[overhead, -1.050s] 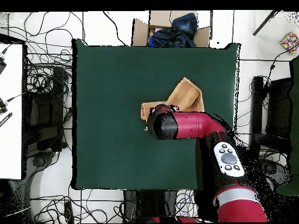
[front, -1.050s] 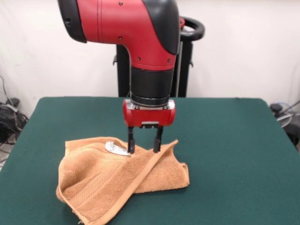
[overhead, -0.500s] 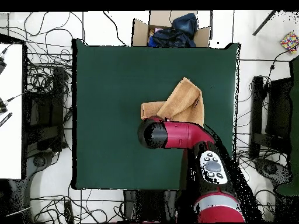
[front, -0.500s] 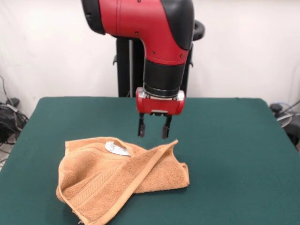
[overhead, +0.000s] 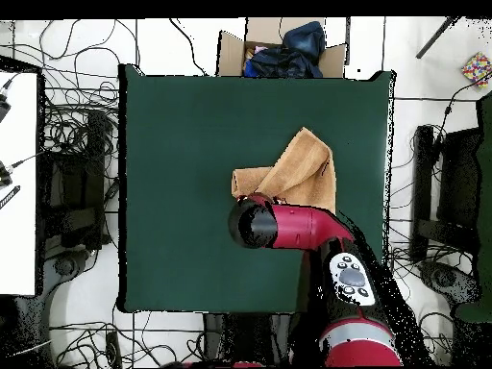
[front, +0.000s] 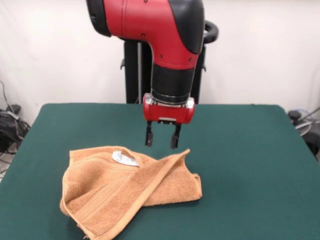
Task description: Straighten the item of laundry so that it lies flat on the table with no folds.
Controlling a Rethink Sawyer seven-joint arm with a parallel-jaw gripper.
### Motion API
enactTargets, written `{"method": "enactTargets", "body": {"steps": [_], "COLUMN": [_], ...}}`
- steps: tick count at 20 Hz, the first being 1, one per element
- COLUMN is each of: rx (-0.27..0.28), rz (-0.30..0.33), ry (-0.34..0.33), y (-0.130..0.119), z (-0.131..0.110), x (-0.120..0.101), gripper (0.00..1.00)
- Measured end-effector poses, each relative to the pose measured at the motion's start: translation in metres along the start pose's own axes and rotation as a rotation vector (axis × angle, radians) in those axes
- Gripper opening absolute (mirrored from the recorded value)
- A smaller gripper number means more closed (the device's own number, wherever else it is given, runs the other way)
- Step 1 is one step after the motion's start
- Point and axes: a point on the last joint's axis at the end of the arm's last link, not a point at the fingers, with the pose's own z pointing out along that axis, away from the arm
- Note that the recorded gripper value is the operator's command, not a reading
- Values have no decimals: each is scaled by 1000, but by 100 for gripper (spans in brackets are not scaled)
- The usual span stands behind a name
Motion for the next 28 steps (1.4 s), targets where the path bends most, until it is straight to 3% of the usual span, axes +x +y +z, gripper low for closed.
{"method": "enactTargets", "body": {"steps": [8, 11, 14, 20, 28], "rx": [-12, -8, -8, -17, 5], "rz": [27, 76, 169, 254, 270], "ry": [-4, -4, -2, -8, -20], "y": [6, 11, 22, 25, 13], "z": [20, 24, 25, 23, 27], "x": [6, 6, 4, -3, 0], "gripper": [100, 100, 100, 100, 100]}}
